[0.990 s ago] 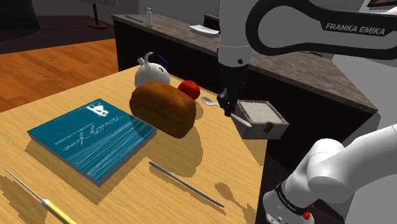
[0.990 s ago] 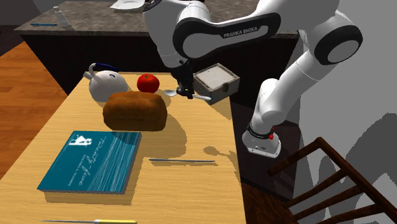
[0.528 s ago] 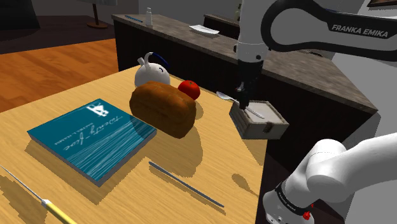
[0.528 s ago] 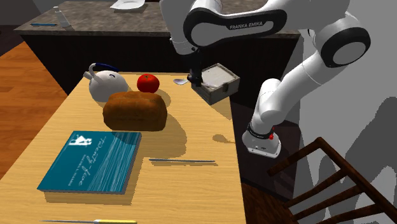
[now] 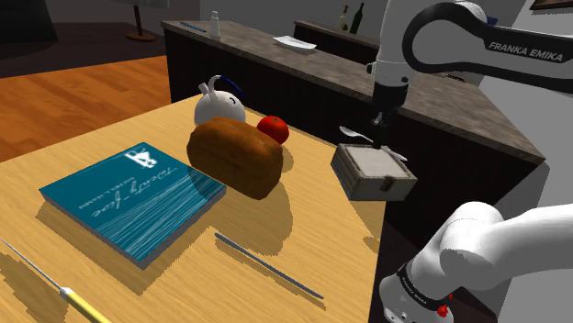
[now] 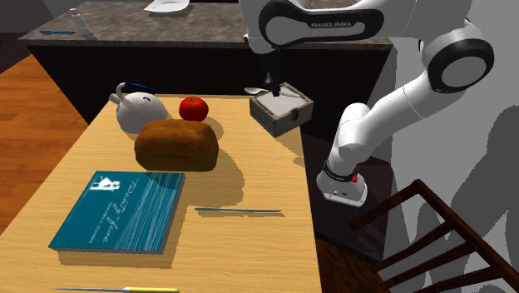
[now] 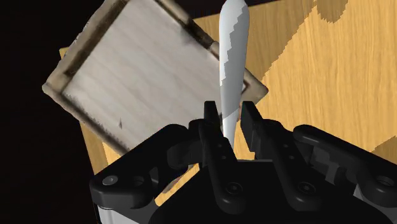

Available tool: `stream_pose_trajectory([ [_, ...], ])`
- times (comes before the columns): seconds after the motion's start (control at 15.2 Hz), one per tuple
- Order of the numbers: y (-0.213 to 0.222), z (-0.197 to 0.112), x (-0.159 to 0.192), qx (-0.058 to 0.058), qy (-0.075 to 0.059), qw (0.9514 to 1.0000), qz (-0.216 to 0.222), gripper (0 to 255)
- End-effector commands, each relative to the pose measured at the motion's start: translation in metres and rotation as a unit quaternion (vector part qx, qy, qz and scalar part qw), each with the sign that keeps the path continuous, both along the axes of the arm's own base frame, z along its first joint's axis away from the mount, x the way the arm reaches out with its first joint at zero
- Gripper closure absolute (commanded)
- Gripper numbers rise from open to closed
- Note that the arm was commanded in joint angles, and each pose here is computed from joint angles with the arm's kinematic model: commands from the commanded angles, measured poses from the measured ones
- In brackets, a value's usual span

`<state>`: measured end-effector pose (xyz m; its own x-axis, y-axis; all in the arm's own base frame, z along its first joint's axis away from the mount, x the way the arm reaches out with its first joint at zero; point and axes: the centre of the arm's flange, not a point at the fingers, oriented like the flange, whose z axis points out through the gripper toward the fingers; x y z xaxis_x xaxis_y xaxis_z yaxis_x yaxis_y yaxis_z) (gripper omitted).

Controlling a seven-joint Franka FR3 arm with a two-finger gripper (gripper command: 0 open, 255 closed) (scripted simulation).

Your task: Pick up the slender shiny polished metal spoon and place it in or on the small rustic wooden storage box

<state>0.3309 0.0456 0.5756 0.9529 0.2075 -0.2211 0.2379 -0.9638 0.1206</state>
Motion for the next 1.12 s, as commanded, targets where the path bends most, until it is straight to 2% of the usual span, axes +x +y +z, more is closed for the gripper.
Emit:
stream_pose_trajectory([
  [0.0, -0.029, 0.000, 0.000, 0.000, 0.000, 1.0000, 0.001, 255],
  [0.33, -0.098, 0.004, -0.004, 0.000, 0.000, 1.0000, 0.001, 255],
  [1.06, -0.098, -0.054, -0.004, 0.000, 0.000, 1.0000, 0.001, 255],
])
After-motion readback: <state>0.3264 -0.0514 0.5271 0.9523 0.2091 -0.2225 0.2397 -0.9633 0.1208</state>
